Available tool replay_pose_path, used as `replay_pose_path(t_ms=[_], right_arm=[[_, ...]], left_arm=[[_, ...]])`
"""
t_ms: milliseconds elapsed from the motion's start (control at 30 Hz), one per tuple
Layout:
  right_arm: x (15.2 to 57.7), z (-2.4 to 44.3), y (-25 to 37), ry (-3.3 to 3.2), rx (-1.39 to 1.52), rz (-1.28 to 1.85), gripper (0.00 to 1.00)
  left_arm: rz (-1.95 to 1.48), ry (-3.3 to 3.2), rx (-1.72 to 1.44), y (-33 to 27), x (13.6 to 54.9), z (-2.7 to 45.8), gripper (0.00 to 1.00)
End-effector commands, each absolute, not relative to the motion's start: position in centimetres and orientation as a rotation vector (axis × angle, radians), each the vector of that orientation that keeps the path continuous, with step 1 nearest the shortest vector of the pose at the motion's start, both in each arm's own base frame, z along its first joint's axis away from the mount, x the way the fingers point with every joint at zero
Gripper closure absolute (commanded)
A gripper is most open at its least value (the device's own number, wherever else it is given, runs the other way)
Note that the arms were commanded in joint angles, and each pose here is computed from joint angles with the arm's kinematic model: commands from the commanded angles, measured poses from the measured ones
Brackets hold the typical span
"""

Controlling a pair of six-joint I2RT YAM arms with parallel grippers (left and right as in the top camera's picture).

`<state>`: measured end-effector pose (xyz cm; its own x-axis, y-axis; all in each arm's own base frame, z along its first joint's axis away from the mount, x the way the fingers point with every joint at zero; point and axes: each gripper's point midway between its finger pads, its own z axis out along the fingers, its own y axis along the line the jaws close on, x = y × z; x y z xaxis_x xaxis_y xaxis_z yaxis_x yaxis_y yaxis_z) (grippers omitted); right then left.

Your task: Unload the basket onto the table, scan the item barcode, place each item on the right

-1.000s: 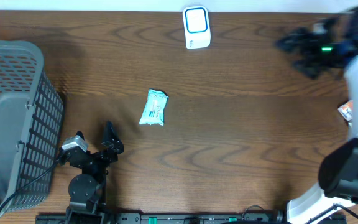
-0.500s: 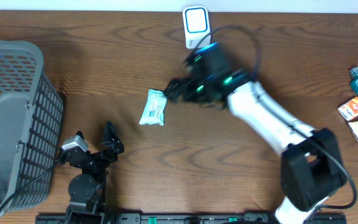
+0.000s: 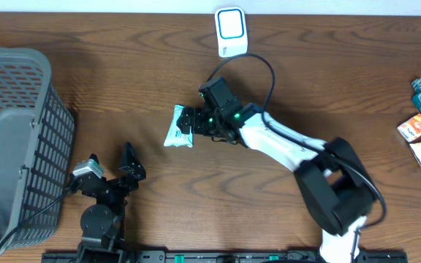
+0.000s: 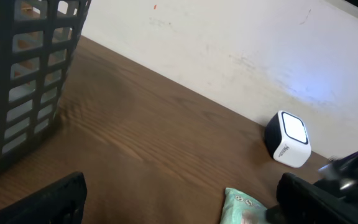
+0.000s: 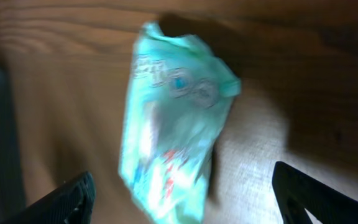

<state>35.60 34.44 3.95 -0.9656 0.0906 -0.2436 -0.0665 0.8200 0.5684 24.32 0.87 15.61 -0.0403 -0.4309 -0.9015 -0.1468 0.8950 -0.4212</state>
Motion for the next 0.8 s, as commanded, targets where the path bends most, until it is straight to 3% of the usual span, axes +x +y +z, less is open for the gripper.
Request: replay_pose_path(t_ms=[0,133,267,367,400,433,600,767], right_arm=[[35.0,1.0,34.9,2.808,0.109,0.910,0.15],[35.0,-0.9,36.1,2.823,0.148,0.994,0.20],[34.4,-3.1,36.3,2.869,0.229,1.005,0.42],[33.7,-4.7,36.2,2.907,0.231,0.976,0.78],[33.5,-5.1,36.0,2.921,0.226,0.963,0.95],[33.2,-5.5,35.8,2.939,0.234,0.947,0.99],[32.5,-4.9,35.3,2.986,0.253,0.973,0.99],[31.8,1.2,35.8,3.003,0.277,1.333,0.99]], left_arm=[[-0.224,1.658,-0.476,1.1,24.3,13.9,0.02],[-0.224,1.658,-0.476,1.1,24.3,13.9,0.02],[-0.224,1.658,-0.476,1.1,24.3,13.9,0.02],[-0.224,1.658,-0.476,1.1,24.3,13.9,0.02],[-0.224,1.658,-0.475,1.1,24.3,13.9,0.02],[-0.224,1.658,-0.476,1.1,24.3,13.9,0.02],[-0.224,1.658,-0.476,1.1,24.3,13.9,0.02],[-0.224,1.658,-0.476,1.1,24.3,13.9,0.02]])
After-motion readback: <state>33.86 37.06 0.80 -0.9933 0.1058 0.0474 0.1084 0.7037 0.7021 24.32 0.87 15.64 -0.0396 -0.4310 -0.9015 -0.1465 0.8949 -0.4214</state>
